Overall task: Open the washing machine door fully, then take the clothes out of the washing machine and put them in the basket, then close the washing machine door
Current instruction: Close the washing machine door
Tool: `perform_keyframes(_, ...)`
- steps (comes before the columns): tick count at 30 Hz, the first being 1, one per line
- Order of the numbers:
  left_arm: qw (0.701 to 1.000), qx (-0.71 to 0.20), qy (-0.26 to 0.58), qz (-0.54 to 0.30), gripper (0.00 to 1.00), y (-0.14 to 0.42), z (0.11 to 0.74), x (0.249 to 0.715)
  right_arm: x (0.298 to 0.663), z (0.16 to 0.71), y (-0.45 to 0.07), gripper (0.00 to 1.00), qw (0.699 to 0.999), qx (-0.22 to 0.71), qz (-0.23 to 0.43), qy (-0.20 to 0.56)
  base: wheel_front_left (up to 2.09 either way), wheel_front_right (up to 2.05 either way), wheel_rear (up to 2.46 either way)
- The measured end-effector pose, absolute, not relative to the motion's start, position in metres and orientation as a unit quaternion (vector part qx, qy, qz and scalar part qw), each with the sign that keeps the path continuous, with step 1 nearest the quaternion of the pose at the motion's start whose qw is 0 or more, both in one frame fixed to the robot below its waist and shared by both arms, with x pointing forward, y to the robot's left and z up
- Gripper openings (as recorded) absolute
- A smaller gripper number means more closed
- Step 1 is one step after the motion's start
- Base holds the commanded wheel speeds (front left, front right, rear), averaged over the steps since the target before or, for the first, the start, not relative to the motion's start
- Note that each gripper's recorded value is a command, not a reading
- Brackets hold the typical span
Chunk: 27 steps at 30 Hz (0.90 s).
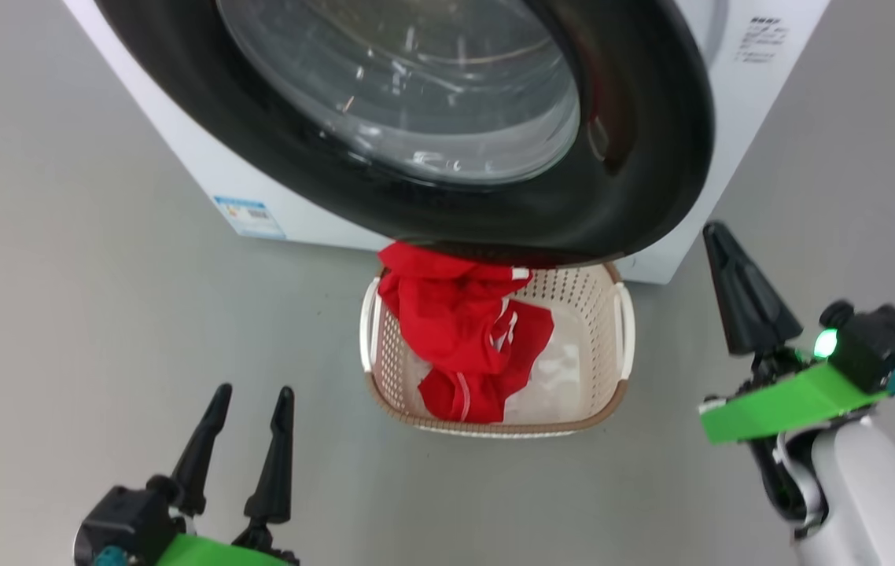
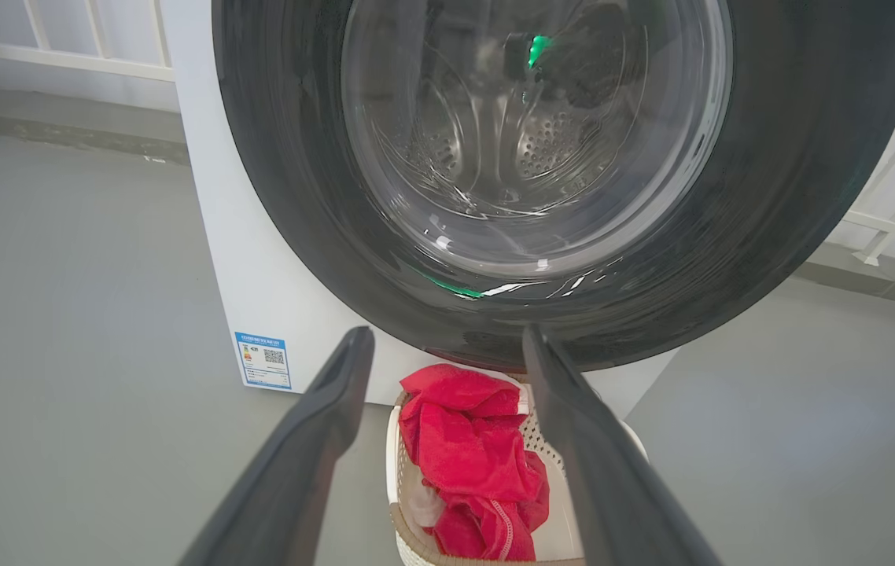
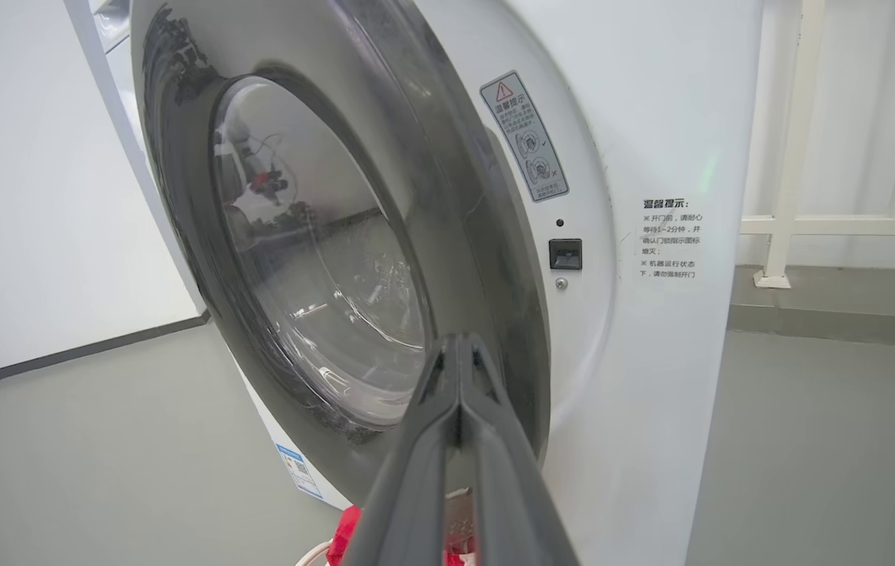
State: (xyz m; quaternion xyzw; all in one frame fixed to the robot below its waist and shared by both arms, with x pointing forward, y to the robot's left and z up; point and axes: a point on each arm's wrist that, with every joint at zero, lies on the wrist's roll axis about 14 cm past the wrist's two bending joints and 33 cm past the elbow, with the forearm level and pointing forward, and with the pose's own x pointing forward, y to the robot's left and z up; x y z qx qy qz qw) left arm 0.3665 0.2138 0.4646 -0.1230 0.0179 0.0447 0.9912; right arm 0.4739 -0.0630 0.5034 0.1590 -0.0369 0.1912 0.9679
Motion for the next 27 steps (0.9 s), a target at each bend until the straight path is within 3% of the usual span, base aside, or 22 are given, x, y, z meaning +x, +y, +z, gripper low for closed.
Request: perform_keyframes(27, 0.991, -0.128, 0.032, 0.024, 1.0, 0.203, 0.448, 0.416, 0.576, 0.498, -0.057, 0.0, 0.964, 0.172, 0.189, -0.079, 0.0, 0.0, 0.0)
